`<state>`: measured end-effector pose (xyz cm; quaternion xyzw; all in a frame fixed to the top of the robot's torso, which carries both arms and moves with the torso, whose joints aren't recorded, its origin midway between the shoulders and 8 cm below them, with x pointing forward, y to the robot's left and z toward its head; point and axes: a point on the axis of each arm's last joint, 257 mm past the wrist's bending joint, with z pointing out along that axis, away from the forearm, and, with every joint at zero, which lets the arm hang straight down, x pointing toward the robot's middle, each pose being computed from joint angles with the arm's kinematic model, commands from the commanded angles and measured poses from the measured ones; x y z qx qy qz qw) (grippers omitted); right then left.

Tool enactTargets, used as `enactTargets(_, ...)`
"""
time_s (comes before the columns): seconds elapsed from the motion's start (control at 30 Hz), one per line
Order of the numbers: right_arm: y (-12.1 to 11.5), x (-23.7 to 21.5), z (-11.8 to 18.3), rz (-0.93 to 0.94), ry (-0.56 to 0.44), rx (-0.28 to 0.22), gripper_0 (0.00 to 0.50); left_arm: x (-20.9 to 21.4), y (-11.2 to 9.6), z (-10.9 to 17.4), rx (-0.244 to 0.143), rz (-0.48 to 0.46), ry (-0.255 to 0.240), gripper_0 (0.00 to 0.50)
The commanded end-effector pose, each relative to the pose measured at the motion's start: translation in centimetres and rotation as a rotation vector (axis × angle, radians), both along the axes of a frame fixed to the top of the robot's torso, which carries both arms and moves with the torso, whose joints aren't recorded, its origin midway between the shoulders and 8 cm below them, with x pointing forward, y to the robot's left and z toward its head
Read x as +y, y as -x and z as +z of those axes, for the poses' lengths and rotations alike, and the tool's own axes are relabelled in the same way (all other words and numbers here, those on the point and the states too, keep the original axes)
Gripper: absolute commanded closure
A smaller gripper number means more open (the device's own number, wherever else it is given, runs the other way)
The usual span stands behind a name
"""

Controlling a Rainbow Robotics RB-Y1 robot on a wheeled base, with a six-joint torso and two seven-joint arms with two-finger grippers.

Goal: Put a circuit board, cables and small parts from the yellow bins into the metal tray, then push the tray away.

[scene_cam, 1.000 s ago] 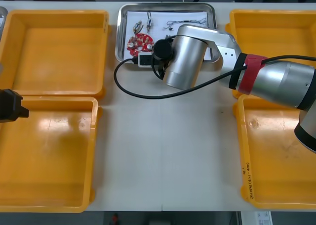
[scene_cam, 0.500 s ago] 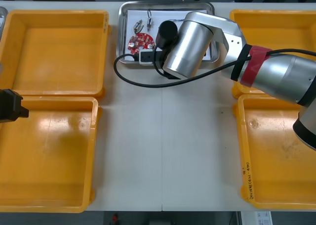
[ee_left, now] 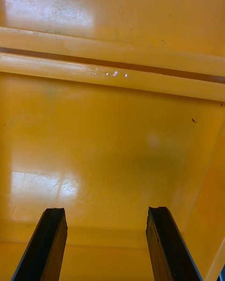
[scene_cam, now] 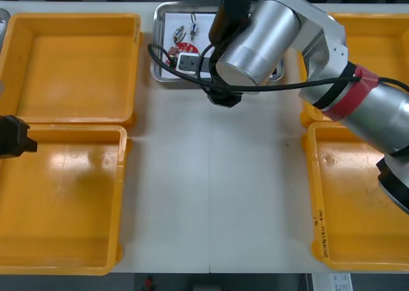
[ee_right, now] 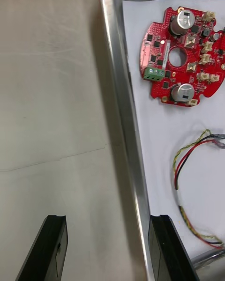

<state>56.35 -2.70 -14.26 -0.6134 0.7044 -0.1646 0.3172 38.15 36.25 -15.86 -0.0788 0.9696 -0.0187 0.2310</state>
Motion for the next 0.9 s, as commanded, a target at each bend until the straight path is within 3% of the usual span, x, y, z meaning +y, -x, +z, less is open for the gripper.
enactTargets(0.03, 2.6, -2.0, 1.3, -0.061, -0.101, 0.044, 0.0, 1.5, 0.4, 1.4, -0.02, -0.065, -0.083, 0.0)
enactTargets(0.43, 11.1, -10.6, 1.6, -0.293, -0.218, 0.185, 0.0, 1.5, 0.4, 1.4, -0.02, -0.065, -0.083, 0.0)
enactTargets(0.73, 13.1, -16.1, 3.5, -0.507, -0.425, 0.11, 0.0, 1.5, 0.4, 1.4, -0.02, -0.065, -0.083, 0.0)
enactTargets(0.9, 14.5, -21.1, 2.4, -0.682, -0.489, 0.113, 0.0, 1.5, 0.4, 1.4, -0.02, -0.065, -0.083, 0.0)
